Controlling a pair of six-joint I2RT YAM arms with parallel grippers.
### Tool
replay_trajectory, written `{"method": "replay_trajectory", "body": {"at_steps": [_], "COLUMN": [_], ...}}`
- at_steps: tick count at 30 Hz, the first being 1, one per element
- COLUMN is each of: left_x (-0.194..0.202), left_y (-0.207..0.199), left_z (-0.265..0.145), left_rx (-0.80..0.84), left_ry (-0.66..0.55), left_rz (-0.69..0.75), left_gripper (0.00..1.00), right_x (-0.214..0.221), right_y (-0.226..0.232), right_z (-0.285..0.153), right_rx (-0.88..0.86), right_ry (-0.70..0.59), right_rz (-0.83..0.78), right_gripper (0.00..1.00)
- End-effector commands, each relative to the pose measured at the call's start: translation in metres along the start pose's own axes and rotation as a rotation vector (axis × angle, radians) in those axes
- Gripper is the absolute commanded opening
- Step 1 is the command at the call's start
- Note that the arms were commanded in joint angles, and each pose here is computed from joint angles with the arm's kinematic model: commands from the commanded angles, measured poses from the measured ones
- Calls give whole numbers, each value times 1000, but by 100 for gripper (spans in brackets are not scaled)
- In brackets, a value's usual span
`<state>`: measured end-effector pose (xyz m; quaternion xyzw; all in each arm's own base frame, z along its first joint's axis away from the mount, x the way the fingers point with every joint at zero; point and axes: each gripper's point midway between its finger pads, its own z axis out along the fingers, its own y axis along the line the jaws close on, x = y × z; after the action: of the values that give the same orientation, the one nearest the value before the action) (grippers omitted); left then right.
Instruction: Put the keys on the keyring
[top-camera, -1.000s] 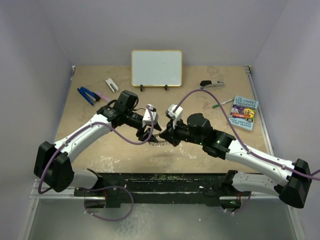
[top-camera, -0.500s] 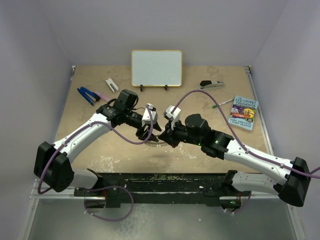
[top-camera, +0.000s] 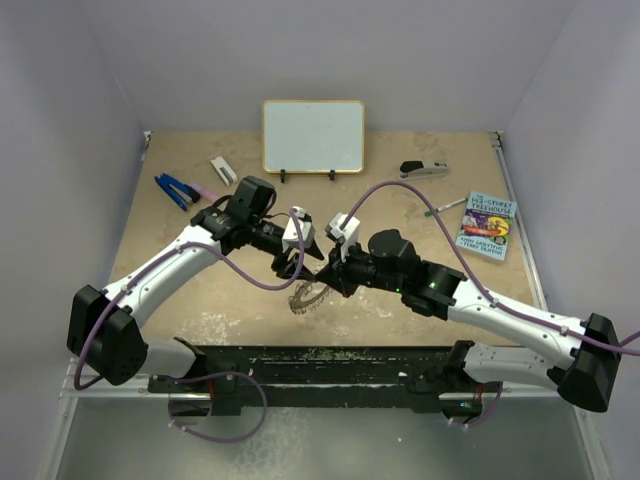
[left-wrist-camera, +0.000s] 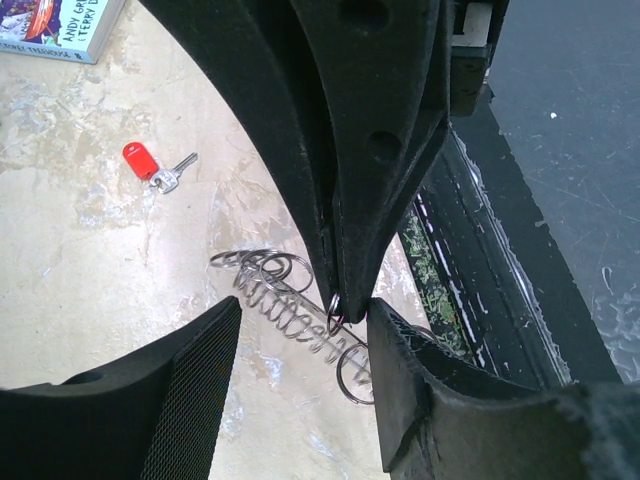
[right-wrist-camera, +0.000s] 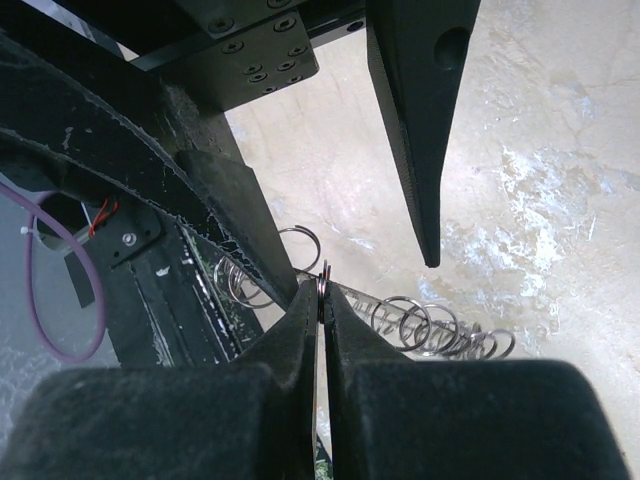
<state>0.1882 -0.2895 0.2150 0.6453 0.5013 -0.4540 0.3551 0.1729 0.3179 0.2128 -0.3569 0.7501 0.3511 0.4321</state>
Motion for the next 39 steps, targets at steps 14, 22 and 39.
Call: {"method": "replay_trajectory", "body": {"at_steps": [14, 22, 39], "left_x": [-3, 2, 10], "left_y": [-19, -26, -23], "left_z": [0, 1, 2], "left_rx": [75, 110, 95], "left_ry": [-44, -48, -19], "left_rz": [89, 91, 86], "left_gripper": [53, 54, 39], "right_x": [-46, -51, -51], "right_y": [19, 22, 33], "right_z": [-16, -16, -15], "right_rx": [-49, -51, -76], "right_ry": [-119, -126, -120], "right_rz": [-21, -22, -28], "right_gripper": [0, 0, 0]}}
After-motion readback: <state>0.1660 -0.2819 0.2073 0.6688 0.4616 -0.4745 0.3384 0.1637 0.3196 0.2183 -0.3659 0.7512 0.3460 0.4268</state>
